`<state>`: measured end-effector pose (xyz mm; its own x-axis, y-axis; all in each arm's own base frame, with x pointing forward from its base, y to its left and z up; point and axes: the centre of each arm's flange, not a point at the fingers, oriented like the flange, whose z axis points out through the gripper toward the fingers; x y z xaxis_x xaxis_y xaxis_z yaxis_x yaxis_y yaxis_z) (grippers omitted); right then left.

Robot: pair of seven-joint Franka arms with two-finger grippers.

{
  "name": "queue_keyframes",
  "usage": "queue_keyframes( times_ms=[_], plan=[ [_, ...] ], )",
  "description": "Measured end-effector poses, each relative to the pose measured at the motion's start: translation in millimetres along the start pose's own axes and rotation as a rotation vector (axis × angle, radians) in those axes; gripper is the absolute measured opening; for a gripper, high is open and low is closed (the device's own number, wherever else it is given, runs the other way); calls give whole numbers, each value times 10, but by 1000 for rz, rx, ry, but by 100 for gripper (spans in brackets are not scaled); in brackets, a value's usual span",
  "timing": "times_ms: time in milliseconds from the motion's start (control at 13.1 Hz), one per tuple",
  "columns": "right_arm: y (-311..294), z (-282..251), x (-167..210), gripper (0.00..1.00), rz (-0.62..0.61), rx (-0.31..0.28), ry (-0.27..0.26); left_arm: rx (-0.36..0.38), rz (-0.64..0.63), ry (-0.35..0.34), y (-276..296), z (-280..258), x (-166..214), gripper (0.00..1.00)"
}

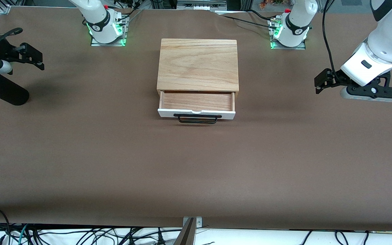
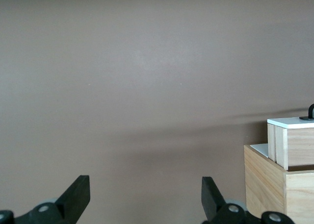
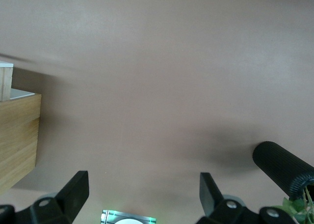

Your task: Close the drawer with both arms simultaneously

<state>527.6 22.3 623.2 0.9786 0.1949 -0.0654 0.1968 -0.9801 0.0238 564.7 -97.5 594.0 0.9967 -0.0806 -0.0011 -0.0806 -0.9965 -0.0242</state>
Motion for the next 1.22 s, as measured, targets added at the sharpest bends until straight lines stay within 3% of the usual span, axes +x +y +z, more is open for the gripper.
queue_keyframes(
  times_ms=[1221],
  plan=[
    [17,80,49,100,6,2,-15,2,1,-18,5,13,-20,100]
  ],
)
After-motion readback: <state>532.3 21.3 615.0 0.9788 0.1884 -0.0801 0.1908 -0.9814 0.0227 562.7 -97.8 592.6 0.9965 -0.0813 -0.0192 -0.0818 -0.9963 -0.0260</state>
